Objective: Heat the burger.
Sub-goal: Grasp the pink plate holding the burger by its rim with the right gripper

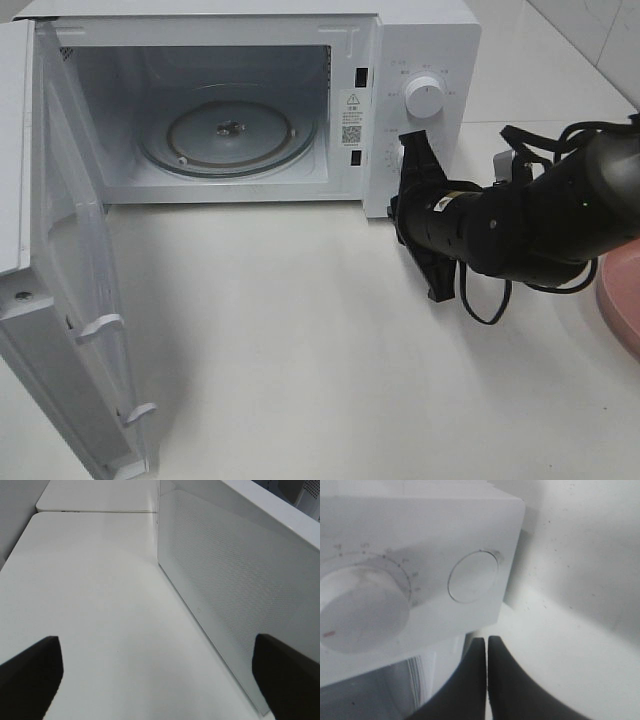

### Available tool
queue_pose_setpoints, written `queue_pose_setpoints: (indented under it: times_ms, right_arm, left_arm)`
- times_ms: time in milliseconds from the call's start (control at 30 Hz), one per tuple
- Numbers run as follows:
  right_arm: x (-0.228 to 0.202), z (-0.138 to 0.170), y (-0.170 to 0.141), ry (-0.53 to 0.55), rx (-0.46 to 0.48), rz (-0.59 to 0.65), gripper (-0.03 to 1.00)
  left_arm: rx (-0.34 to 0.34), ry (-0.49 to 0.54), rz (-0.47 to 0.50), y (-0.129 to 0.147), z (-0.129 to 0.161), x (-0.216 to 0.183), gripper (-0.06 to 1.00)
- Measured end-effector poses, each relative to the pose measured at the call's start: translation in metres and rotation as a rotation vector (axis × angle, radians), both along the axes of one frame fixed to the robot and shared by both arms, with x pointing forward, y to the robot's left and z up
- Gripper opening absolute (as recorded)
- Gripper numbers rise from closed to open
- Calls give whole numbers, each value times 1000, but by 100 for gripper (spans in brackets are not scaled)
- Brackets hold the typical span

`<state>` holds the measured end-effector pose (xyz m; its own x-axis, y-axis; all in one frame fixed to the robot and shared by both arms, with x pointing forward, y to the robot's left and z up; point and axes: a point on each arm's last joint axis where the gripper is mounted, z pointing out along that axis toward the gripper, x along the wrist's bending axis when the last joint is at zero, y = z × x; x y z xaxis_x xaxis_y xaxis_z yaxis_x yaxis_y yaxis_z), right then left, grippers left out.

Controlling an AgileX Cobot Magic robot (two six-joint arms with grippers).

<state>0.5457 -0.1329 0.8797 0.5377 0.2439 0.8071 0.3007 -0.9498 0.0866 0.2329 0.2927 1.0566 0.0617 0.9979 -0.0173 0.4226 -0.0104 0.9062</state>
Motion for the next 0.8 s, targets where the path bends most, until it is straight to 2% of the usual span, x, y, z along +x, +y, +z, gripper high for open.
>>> queue_pose_setpoints:
  times_ms: [33, 100, 133, 167, 233, 267, 300, 333, 400, 433, 500, 533, 600, 633, 700, 800]
  right_arm:
    - [-7, 4, -1, 13, -39, 58, 0]
    - [-10, 7, -2, 13, -53, 82, 0]
    - [-17, 12, -3, 24, -95, 147, 0]
    - [-17, 12, -3, 24, -95, 147, 0]
    - [-25, 21, -2, 31, -170, 263, 0]
    - [-25, 21, -2, 31, -170, 263, 0]
    - [-30, 27, -2, 35, -229, 349, 1]
    - [-30, 27, -2, 35, -229, 349, 1]
    - [-38, 34, -2, 53, -324, 487, 2]
    - [-38, 34, -2, 53, -324, 487, 2]
    - [-48, 41, -4, 78, -444, 648, 3]
    - [-48, 41, -4, 78, -444, 648, 3]
    - [-56, 46, -7, 109, -521, 748, 4]
    - [-56, 46, -7, 109, -521, 748, 4]
    - [-64, 48, -11, 153, -592, 839, 5]
    - [-68, 51, -13, 177, -635, 895, 6]
  left_arm:
    - [0, 0, 0, 0, 0, 0, 97]
    - [0, 0, 0, 0, 0, 0, 97]
    - [0, 0, 0, 0, 0, 0, 97]
    - [0, 0, 0, 0, 0, 0, 97]
    - [0, 0, 0, 0, 0, 0, 97]
    - [0, 0, 0, 0, 0, 0, 97]
    - [0, 0, 0, 0, 0, 0, 97]
    - [0, 0, 0, 0, 0, 0, 97]
    - [0, 0, 0, 0, 0, 0, 97]
    - [0, 0, 0, 0, 0, 0, 97]
    - [0, 0, 0, 0, 0, 0, 97]
    - [0, 0, 0, 0, 0, 0, 97]
    - [0, 0, 0, 0, 0, 0, 97]
    - [0, 0, 0, 0, 0, 0, 97]
    - [0, 0, 0, 0, 0, 0, 97]
    - [0, 0, 0, 0, 0, 0, 97]
